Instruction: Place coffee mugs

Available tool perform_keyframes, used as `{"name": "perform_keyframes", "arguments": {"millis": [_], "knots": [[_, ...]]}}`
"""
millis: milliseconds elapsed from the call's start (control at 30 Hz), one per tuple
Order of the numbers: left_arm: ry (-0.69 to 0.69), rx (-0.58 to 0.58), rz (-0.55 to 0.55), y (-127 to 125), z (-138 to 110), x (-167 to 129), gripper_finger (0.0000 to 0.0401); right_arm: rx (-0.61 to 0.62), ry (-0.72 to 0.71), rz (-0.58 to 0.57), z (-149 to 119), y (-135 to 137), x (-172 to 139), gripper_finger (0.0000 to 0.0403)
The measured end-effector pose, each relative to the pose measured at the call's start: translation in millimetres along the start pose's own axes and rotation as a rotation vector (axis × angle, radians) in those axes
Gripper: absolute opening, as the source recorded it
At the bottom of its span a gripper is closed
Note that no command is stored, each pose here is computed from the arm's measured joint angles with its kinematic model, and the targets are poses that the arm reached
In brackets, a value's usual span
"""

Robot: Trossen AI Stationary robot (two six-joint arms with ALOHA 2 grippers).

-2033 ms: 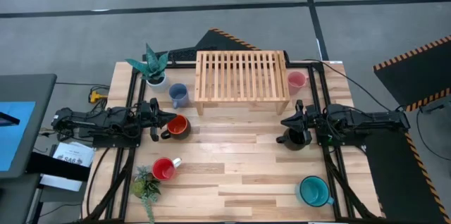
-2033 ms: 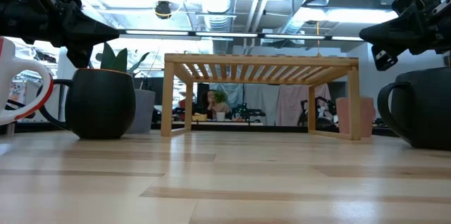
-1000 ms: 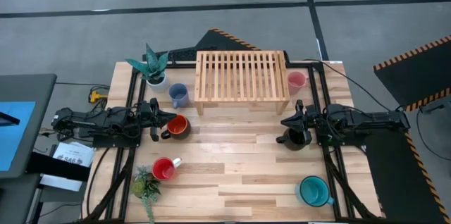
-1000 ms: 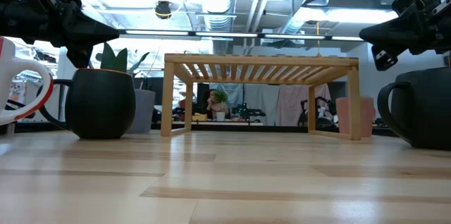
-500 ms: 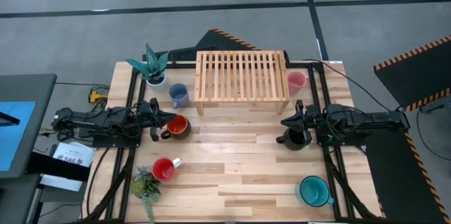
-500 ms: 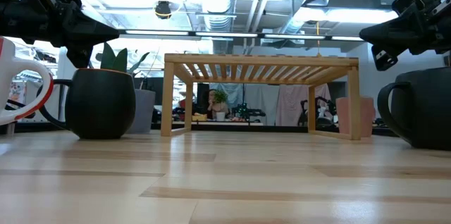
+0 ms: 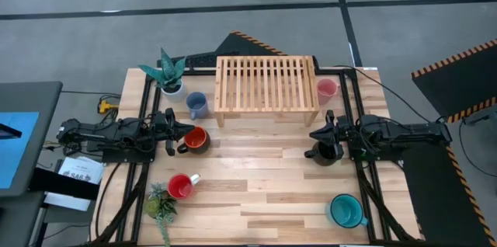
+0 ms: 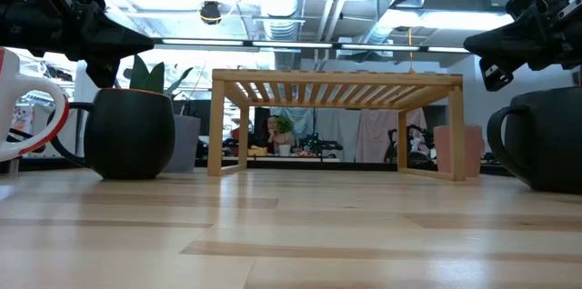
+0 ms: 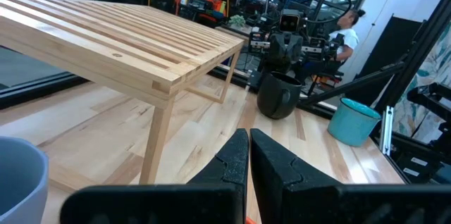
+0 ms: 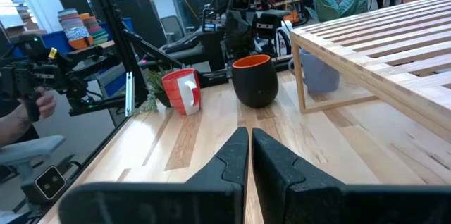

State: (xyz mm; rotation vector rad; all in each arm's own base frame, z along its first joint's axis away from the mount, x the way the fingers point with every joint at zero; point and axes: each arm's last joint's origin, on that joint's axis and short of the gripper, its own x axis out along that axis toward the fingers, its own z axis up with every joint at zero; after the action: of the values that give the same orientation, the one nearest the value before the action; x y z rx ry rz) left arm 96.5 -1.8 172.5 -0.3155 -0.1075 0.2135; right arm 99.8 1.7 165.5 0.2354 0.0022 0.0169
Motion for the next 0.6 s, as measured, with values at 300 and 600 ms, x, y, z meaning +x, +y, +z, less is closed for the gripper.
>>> {"name": "perform_keyframes", "arguments": {"millis": [300, 600], "knots": [[0.000, 0.000, 0.001, 0, 0, 0, 0.0000, 0.012, -0.216, -0.080, 19, 1, -2, 0.0047], [-0.001, 0.033, 0.004, 0, 0, 0, 0.0000, 0.108, -0.290, -0.120, 48, 6, -4, 0.0122]]}}
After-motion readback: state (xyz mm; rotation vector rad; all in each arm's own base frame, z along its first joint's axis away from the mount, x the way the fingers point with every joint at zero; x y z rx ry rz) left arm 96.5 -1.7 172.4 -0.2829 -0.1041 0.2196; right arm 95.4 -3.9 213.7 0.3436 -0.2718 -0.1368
